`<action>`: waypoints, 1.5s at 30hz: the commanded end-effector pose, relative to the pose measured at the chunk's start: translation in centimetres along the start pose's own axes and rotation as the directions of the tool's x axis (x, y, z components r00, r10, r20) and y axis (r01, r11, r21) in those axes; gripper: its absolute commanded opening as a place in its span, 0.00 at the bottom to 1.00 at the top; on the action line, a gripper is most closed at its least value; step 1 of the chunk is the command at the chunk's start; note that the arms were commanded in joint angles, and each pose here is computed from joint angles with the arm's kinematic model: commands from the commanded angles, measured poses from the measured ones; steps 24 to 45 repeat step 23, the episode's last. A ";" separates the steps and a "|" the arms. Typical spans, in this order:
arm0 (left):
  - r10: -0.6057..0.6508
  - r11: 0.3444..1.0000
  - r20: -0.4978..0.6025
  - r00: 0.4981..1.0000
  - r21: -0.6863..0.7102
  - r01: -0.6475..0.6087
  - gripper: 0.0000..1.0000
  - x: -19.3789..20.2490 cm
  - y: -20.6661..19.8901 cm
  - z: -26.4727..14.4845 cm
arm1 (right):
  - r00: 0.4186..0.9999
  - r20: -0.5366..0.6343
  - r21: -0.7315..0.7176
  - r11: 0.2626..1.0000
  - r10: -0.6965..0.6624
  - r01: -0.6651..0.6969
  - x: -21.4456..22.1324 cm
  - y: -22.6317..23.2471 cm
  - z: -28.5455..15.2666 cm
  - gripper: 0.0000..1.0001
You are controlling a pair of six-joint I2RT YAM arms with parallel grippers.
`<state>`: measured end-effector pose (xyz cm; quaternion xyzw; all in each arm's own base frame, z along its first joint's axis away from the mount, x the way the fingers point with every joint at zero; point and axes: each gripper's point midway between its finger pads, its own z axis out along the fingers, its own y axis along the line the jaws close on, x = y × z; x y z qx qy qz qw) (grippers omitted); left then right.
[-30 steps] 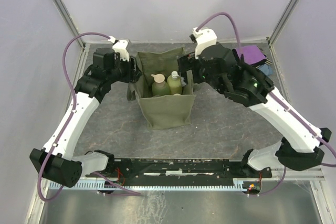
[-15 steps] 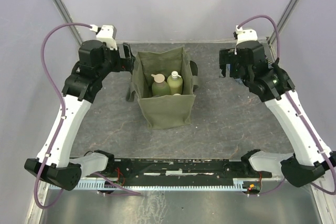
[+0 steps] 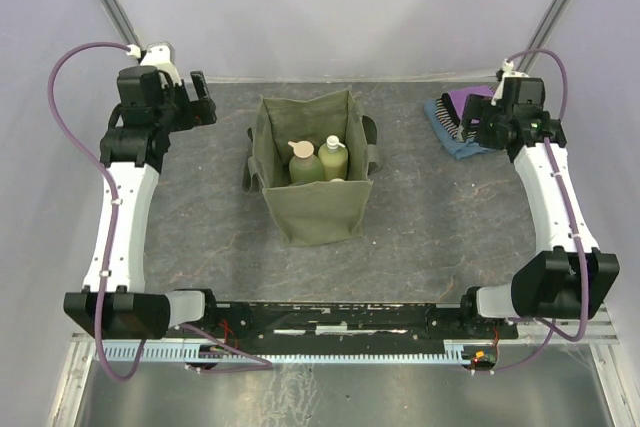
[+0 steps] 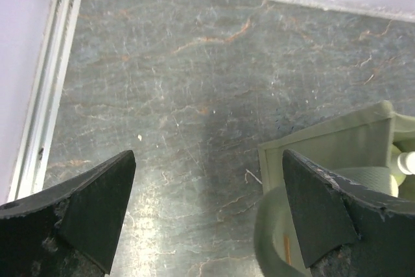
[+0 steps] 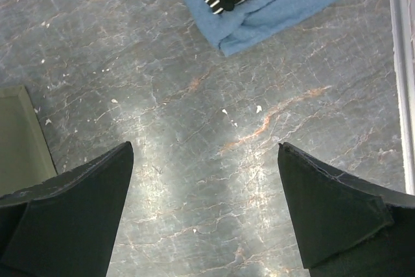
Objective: Place the personal care products into the canvas bag
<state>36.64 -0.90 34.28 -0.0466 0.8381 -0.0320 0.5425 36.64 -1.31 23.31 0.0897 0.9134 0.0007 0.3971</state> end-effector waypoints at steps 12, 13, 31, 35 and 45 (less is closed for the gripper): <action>-0.168 0.970 0.065 0.984 -0.168 0.177 1.00 0.3 4.0 3.7 | 0.994 0.027 0.024 0.994 0.106 -0.106 -0.7 -2.6 2.7 1.00; -0.177 0.964 0.081 0.981 -0.184 0.190 1.00 0.2 4.3 3.5 | 0.994 0.025 0.027 0.994 0.104 -0.105 -0.8 -2.7 2.7 1.00; -0.174 0.962 0.097 0.980 -0.194 0.190 1.00 0.1 4.4 3.1 | 0.995 0.025 0.038 0.995 0.092 -0.093 -1.2 -2.9 2.5 1.00; -0.174 0.962 0.097 0.980 -0.194 0.190 1.00 0.1 4.4 3.1 | 0.995 0.025 0.038 0.995 0.092 -0.093 -1.2 -2.9 2.5 1.00; -0.174 0.962 0.097 0.980 -0.194 0.190 1.00 0.1 4.4 3.1 | 0.995 0.025 0.038 0.995 0.092 -0.093 -1.2 -2.9 2.5 1.00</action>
